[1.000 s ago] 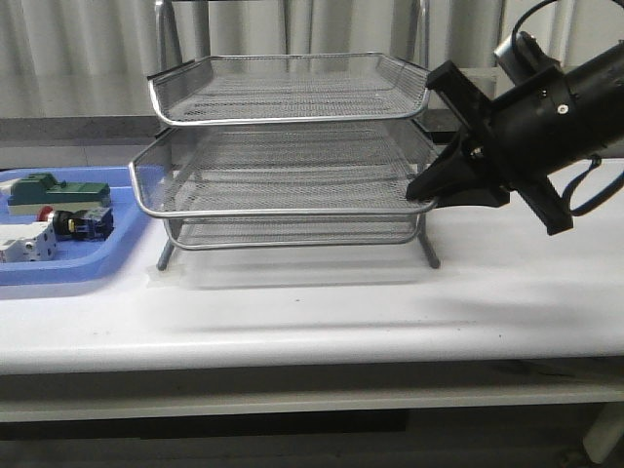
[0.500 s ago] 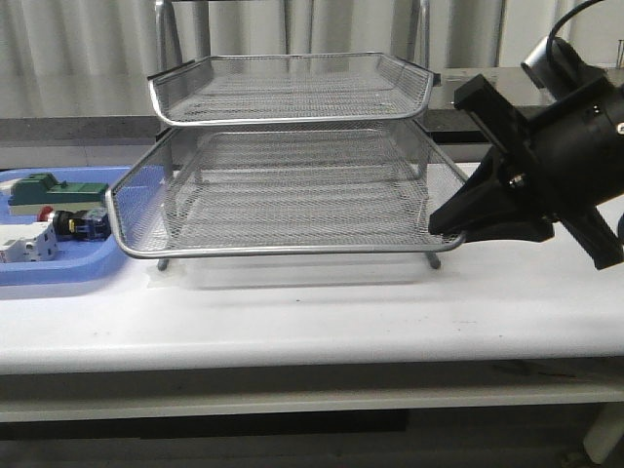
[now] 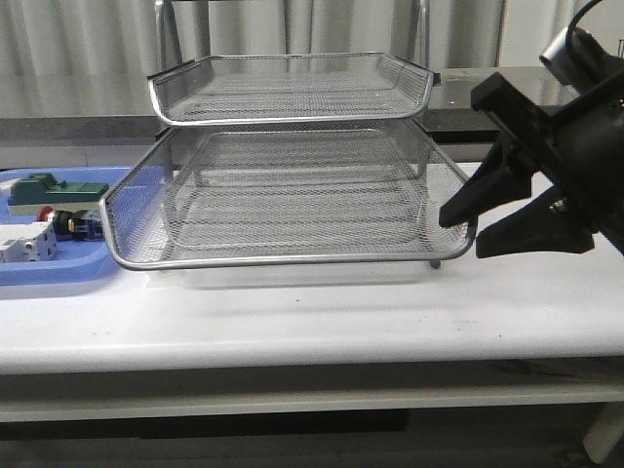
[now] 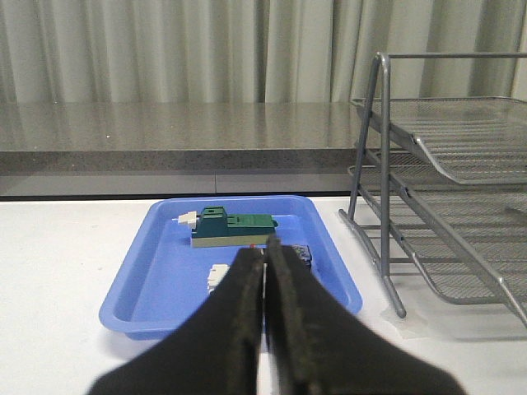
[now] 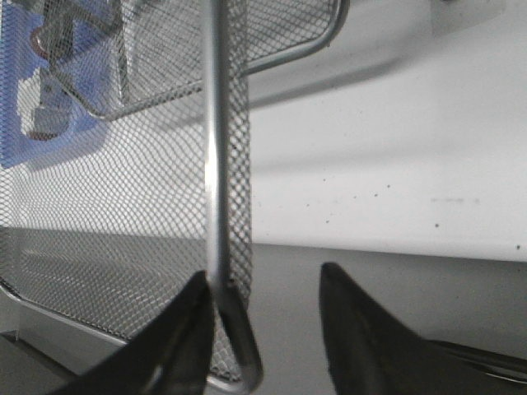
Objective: Place button on rack with both arms
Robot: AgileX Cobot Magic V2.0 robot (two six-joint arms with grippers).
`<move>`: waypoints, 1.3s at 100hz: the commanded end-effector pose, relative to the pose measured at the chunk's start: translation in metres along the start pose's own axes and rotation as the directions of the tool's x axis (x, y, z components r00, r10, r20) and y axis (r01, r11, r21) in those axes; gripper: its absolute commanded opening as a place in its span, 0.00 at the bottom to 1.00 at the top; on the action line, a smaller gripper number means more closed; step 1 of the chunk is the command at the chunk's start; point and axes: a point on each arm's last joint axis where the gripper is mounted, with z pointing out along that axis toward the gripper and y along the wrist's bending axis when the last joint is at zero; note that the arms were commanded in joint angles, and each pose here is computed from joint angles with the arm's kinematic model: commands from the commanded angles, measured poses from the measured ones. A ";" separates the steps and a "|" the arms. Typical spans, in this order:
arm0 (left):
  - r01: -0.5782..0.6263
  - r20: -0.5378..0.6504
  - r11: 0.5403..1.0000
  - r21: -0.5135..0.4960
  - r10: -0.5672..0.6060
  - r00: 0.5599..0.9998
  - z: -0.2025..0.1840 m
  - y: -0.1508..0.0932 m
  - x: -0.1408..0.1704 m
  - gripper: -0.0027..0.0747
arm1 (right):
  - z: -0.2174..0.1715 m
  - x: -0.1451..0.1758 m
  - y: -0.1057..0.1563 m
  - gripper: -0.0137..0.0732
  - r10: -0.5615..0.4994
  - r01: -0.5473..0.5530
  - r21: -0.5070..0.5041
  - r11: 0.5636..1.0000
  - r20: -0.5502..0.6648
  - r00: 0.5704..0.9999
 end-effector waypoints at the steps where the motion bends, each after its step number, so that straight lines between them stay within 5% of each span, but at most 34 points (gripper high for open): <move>1: 0.016 0.061 1.000 0.013 -0.017 0.998 -0.001 -0.001 0.007 0.04 | -0.017 -0.008 0.016 0.66 -0.031 0.034 -0.049 0.998 0.063 0.998; 34: 0.016 0.061 1.000 0.013 -0.017 0.998 -0.001 -0.001 0.007 0.04 | -0.049 -0.008 0.033 0.66 -0.142 0.147 -0.018 0.989 0.158 0.977; 56: 0.016 0.061 1.000 0.013 -0.017 0.998 -0.001 -0.001 0.007 0.04 | -0.076 -0.003 0.036 0.66 -0.248 0.232 0.109 0.967 0.171 0.953; 99: 0.016 0.061 1.000 0.013 -0.017 0.998 -0.001 -0.001 0.007 0.04 | -0.155 0.025 0.048 0.66 -0.427 0.330 0.350 0.877 0.249 0.869; 130: 0.016 0.061 1.000 0.013 -0.017 0.998 -0.001 -0.001 0.007 0.04 | -0.203 0.058 0.041 0.66 -0.463 0.278 0.552 0.786 0.229 0.856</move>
